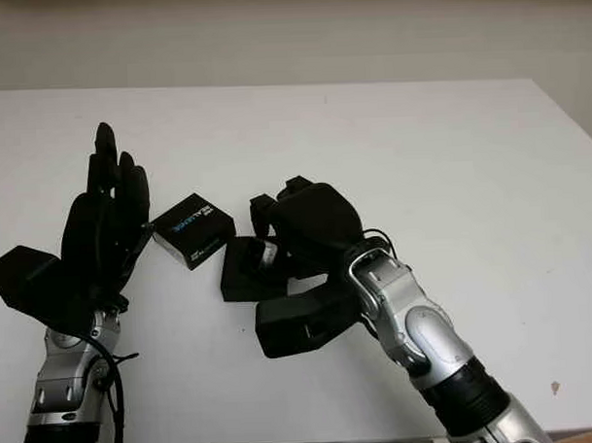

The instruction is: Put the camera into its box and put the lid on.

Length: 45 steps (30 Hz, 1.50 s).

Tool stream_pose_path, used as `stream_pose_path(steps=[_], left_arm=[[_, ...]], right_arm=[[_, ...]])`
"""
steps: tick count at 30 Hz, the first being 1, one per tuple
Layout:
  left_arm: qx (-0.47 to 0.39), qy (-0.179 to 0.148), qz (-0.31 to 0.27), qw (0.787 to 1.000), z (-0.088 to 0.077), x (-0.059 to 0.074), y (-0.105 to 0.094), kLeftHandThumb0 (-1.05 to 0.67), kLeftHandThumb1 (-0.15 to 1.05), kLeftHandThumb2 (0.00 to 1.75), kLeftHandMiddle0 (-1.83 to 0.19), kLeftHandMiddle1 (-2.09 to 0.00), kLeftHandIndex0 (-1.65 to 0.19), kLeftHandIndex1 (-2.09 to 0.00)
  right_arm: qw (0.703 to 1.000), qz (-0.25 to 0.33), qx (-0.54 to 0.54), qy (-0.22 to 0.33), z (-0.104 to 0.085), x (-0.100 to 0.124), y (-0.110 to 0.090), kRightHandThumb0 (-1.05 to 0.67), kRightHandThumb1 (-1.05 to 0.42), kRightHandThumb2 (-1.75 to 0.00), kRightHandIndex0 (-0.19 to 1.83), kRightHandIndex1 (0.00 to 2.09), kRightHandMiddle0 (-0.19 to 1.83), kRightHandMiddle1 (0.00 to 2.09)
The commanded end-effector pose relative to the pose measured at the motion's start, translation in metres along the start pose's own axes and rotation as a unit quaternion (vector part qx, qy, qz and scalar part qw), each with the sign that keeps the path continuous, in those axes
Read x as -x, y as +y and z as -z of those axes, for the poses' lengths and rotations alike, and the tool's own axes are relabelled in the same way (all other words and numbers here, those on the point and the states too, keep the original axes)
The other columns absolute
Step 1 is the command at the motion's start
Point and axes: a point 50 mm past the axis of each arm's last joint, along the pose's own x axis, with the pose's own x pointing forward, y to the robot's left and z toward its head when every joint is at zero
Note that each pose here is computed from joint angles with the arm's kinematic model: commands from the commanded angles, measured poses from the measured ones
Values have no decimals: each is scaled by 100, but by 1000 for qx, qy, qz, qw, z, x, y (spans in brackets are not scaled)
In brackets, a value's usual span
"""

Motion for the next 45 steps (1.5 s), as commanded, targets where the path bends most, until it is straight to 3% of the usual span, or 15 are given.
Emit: stream_pose_path(steps=[1, 6, 9, 16, 20, 23, 32, 38, 42, 45], left_arm=[[-1, -5, 1, 1000, -2, 1, 0, -51, 105, 62, 19, -5, 19, -2], [0, -5, 2, 1000, -2, 1, 0, -51, 105, 62, 19, -5, 19, -1], [1, -5, 2, 1000, -2, 1, 0, -51, 105, 62, 19, -5, 19, -1], [-4, -4, 0, 1000, -2, 0, -1, -51, 105, 61, 18, -5, 19, -2], [-1, -4, 0, 1000, -2, 0, 0, -51, 105, 62, 18, -5, 19, -1], [-1, -5, 2, 1000, -2, 0, 0, -51, 105, 62, 19, -5, 19, -1], [-4, -5, -1, 1000, -2, -1, 0, -52, 105, 61, 18, -5, 19, -1], [-1, -4, 0, 1000, -3, -1, 0, -52, 105, 61, 18, -5, 19, -2], [-5, -5, 2, 1000, -3, -1, 0, -53, 105, 61, 19, -5, 19, -1], [-6, -4, -1, 1000, -3, -1, 0, -53, 105, 61, 18, -6, 18, -1]], right_arm=[[1000, -3, 6, 9, 4, 4, 0, -57, -90, -5, 31, 54, 28, 119], [1000, -21, -2, 7, 3, 5, 1, -58, -90, -6, 36, 42, 33, 91], [999, -37, -17, 1, 2, 5, 2, -57, -90, -6, 37, 40, 36, 88], [997, -45, -56, -28, 6, 0, 9, -58, -90, -5, 30, 51, 32, 64], [997, -43, -54, -32, 10, -4, 9, -57, -89, -5, 27, 38, 37, 39], [997, -34, -53, -34, 14, -7, 9, -57, -89, -5, 28, 33, 40, 33], [997, -25, -54, -41, 16, -12, 9, -56, -87, -5, 30, 31, 44, 30], [997, -8, -63, -47, 16, -12, 11, -54, -87, -5, 37, 35, 57, 37], [996, -5, -70, -51, 15, -11, 13, -51, -88, -5, 32, 53, 47, 71], [996, -7, -75, -53, 15, -11, 14, -51, -88, -6, 27, 65, 43, 84]])
